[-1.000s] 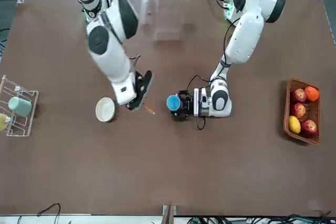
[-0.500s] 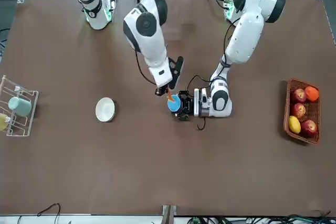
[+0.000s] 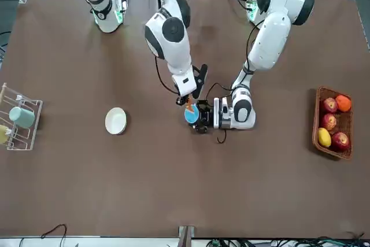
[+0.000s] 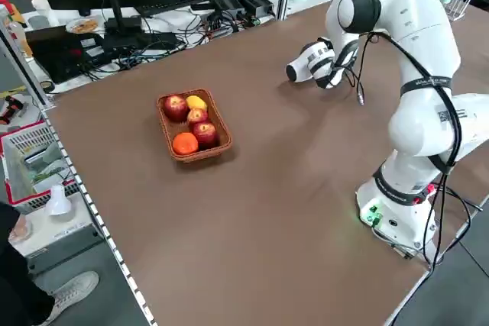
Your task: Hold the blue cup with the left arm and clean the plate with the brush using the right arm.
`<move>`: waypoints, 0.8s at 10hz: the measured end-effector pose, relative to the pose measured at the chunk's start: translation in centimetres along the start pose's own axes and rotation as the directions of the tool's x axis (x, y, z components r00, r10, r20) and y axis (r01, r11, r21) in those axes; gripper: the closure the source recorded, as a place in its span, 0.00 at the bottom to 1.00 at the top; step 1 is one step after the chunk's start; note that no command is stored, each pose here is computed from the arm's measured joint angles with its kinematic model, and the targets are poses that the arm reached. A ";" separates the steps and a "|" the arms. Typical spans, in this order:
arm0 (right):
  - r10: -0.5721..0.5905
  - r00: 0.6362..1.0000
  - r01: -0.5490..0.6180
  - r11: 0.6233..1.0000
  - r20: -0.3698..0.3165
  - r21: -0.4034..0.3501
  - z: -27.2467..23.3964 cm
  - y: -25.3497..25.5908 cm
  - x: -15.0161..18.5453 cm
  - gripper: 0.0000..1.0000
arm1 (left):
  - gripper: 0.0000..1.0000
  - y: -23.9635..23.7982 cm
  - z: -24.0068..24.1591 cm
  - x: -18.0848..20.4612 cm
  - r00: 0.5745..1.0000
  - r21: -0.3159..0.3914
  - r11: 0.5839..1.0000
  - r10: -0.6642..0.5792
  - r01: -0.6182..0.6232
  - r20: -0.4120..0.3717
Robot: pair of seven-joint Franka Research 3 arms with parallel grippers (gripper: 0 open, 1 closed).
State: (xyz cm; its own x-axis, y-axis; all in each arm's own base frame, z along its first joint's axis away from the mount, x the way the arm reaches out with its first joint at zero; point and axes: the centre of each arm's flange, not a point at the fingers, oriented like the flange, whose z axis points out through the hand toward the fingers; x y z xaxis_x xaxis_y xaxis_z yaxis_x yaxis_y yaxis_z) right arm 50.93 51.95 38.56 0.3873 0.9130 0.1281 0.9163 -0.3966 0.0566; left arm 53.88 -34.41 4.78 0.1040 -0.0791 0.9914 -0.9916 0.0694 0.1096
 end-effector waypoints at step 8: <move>0.035 0.999 -0.034 0.999 0.034 -0.014 2.4 -1.8 0.7 0.96 | 0.23 -0.1 0.0 0.1 1.000 0.006 1.000 0.000 0.000 -0.004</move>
State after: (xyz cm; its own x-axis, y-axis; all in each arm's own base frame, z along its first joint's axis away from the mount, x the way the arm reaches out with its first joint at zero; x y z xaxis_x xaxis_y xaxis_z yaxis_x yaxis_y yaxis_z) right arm 49.82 53.54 36.22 0.4223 0.9013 0.0963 0.9009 -0.4291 0.0655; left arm 53.98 -34.45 4.85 0.1046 -0.0750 0.9917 -0.9919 0.0638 0.1095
